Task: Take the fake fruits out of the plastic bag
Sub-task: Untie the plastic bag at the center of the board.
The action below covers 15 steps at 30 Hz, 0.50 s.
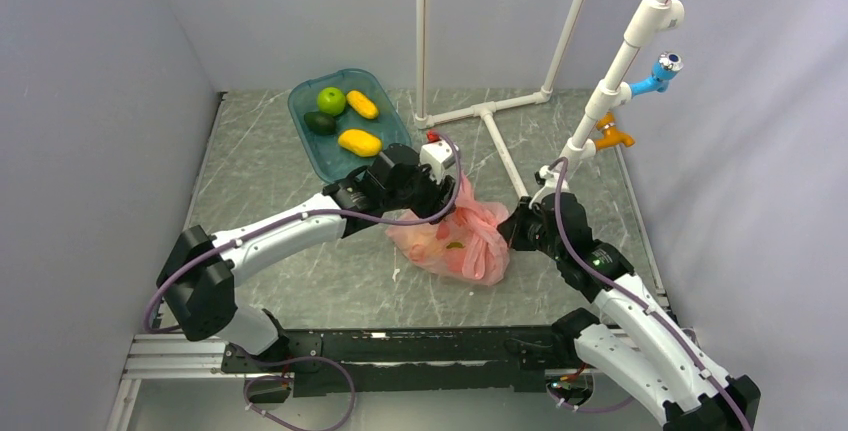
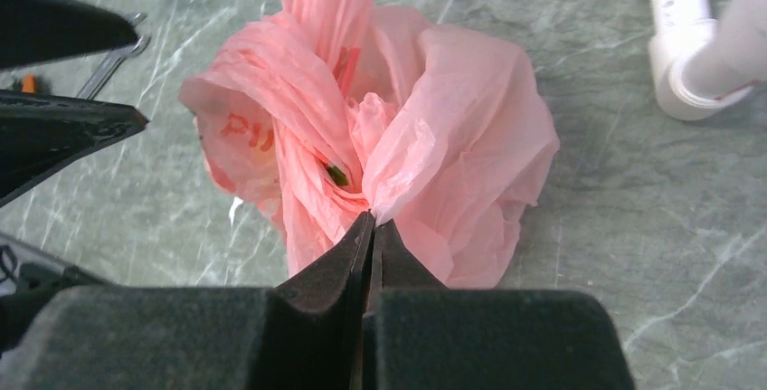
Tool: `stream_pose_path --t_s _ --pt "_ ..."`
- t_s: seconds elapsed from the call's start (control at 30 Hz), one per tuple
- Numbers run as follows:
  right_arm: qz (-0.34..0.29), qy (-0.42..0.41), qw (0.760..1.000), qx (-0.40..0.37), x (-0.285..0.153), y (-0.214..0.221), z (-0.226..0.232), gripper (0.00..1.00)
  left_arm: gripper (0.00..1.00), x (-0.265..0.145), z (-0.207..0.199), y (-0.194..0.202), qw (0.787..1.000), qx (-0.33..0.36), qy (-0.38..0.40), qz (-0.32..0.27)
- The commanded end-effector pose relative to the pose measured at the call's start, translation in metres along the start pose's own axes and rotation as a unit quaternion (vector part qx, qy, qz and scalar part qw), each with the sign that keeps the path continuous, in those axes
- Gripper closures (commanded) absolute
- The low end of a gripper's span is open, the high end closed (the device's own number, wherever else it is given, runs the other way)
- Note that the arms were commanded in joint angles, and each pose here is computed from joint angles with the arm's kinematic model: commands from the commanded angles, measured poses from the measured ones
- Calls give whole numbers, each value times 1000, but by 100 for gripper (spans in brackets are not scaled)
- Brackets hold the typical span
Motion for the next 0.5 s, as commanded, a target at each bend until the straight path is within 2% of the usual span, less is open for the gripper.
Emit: stream_pose_path --t_s 0.0,0.07,0.13,0.3,0.47 --pt "0 -84 995 -49 -5 -10 21 100 33 -3 -4 -16 998 26 23 -44" --pt "5 -91 995 -50 -4 -9 23 100 18 -2 -9 -21 997 50 41 -39" --pt "19 -106 993 -52 -2 -8 27 100 12 4 -16 -18 996 70 42 -20" --pt "34 -124 990 -53 2 -3 29 100 10 18 -15 -8 995 91 -4 40" --pt "38 -135 989 -53 2 -1 30 100 11 24 -15 -5 994 91 -3 53"
Point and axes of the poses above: each gripper's point midway between its finger pads, its own x axis out along the fingers, its own z axis along the line the jaws close on, y = z × x, the point moved 8 cm from there along -x, back along the fingers, and after that the axes turned 13 degrees about x, right-handed, at the moved point
